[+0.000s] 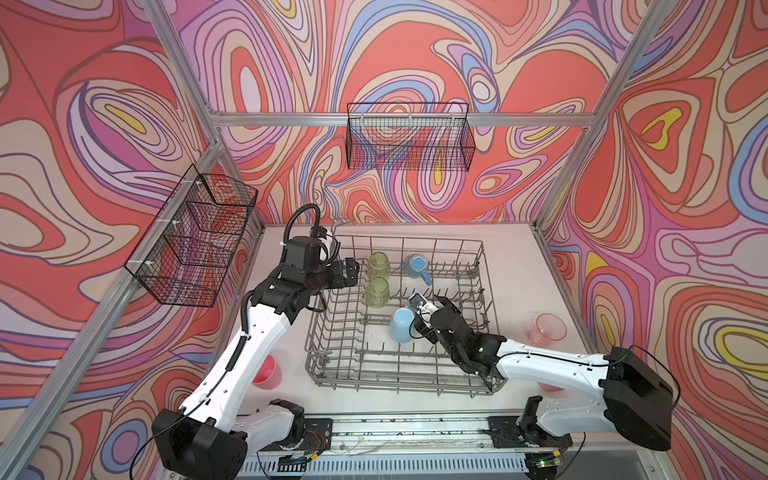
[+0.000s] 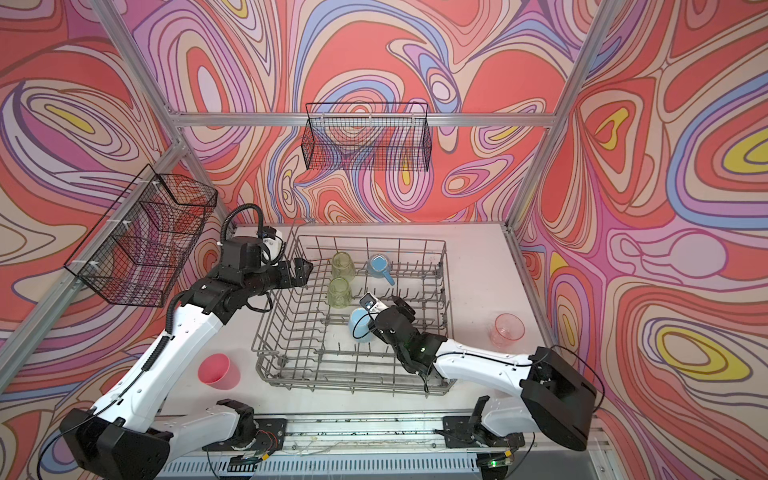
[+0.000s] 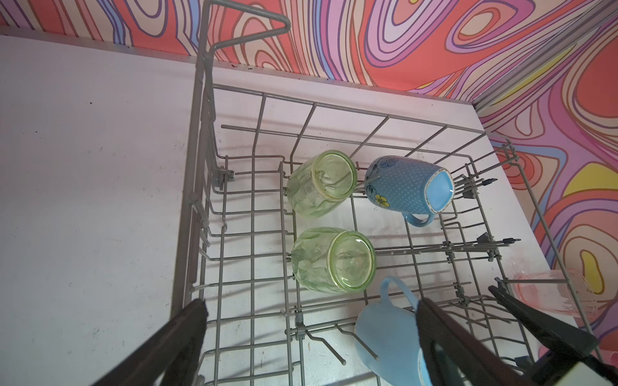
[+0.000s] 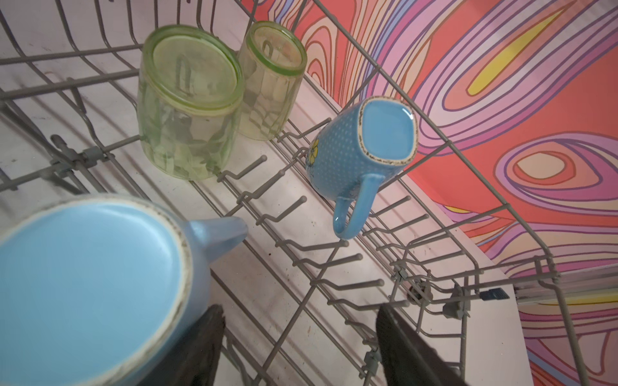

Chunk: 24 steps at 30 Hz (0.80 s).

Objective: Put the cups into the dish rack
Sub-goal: 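Open the right gripper and lift it away from the mug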

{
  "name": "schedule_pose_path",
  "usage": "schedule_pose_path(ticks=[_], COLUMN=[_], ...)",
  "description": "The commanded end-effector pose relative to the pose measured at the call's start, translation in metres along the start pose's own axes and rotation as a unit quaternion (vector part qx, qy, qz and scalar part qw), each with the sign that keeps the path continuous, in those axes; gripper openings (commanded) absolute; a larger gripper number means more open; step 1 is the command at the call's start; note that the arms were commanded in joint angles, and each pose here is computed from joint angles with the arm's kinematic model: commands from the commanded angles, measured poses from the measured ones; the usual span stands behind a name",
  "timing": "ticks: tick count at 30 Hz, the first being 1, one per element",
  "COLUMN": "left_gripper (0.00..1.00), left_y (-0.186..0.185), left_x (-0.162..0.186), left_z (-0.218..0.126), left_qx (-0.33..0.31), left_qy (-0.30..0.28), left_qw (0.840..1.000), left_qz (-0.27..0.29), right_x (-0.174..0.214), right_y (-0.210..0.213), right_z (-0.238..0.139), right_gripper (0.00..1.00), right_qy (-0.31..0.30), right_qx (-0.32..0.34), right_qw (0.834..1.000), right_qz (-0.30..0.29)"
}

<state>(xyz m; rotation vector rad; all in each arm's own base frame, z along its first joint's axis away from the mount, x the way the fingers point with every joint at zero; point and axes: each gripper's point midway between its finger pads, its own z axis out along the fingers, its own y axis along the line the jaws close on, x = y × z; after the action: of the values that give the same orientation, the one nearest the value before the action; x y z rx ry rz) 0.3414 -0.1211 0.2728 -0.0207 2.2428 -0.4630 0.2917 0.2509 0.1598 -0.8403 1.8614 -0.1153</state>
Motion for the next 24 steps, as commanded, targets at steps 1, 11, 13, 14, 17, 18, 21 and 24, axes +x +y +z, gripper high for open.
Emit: schedule_pose_path(ticks=[1,11,13,14,17,18,21,24], left_gripper=[1.0,1.0,1.0,1.0,1.0,1.0,1.0,1.0], left_y=[0.008,0.015,0.017,0.017,0.018,0.018,0.018,0.018], left_x=[0.002,0.003,0.003,0.003,0.004,0.004,0.004,0.004], left_z=[-0.002,-0.002,-0.001,-0.001,0.0,0.0,0.001,0.001], left_qx=[-0.016,-0.035,-0.04,-0.04,-0.044,-0.044,-0.044,-0.044], left_qy=[0.0,0.004,0.004,0.006,0.009,0.01,0.011,0.011], left_qw=[1.0,0.999,0.999,0.999,0.999,0.999,0.999,0.999], left_qz=[0.004,0.009,0.009,0.01,0.01,0.01,0.011,0.012], right_x=[-0.001,-0.011,-0.017,-0.02,-0.03,-0.033,-0.041,-0.049], right_y=[0.008,0.008,0.003,-0.001,-0.008,-0.01,-0.009,-0.003], right_z=[-0.007,-0.015,-0.017,-0.019,-0.024,-0.026,-0.031,-0.034], right_gripper=[0.77,0.86,0.86,0.86,0.87,0.87,0.87,0.88], right_qy=[0.024,0.038,0.032,0.028,0.013,0.007,-0.003,-0.009], right_qx=[-0.058,-0.103,-0.104,-0.105,-0.12,-0.124,-0.15,-0.188], right_qw=[0.998,0.993,0.992,0.992,0.988,0.987,0.983,0.975], right_qz=[0.019,0.053,0.063,0.071,0.094,0.1,0.109,0.116])
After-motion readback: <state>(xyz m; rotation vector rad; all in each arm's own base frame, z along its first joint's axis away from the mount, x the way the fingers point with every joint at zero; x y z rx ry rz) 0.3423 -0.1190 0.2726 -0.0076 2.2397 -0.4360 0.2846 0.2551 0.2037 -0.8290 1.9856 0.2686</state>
